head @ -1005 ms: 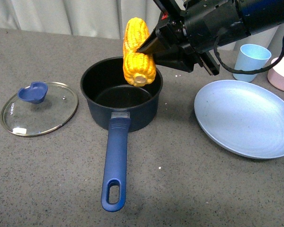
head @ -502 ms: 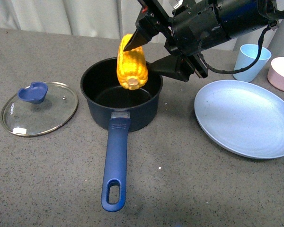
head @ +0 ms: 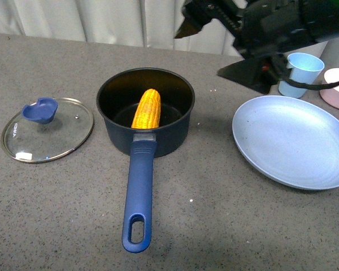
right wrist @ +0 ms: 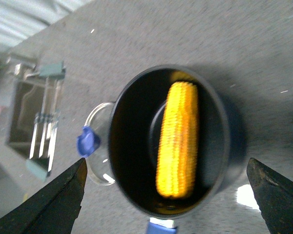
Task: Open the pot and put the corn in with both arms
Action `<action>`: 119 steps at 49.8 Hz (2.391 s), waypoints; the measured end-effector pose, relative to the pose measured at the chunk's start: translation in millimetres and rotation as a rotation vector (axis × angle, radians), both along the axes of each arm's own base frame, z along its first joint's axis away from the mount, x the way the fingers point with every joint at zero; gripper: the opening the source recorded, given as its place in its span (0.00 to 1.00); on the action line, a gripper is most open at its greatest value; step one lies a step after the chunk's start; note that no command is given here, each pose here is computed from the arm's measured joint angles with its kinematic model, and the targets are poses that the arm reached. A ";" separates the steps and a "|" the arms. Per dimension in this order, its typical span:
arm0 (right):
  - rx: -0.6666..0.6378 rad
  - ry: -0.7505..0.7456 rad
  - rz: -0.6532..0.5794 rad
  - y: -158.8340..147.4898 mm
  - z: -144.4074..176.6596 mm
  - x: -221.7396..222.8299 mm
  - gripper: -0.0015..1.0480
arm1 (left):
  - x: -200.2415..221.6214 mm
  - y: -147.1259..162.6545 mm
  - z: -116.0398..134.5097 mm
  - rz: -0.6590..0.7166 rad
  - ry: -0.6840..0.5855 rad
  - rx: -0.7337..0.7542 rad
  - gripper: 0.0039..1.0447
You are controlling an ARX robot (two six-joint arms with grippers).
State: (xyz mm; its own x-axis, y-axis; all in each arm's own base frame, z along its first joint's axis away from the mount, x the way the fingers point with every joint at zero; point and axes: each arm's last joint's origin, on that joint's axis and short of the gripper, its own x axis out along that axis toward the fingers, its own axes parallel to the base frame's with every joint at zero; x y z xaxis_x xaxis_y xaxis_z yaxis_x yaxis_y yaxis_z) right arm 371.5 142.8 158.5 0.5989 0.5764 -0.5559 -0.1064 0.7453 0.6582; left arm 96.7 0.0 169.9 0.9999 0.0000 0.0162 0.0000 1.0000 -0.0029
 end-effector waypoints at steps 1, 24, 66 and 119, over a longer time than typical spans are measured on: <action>-0.021 -0.020 -0.025 -4.2 2.2 -3.9 0.91 | 0.0 0.0 0.0 0.000 0.000 0.000 0.94; -0.621 -0.542 -0.510 -94.3 27.7 -121.2 0.91 | 0.0 0.0 0.0 0.000 0.000 0.000 0.94; -0.815 -0.503 -0.530 -130.6 2.7 -245.2 0.90 | 0.0 0.0 0.0 0.000 0.000 0.000 0.94; -0.617 -0.847 -0.425 -142.5 6.7 -273.8 0.01 | -0.1 0.0 0.1 0.000 -0.001 0.000 0.94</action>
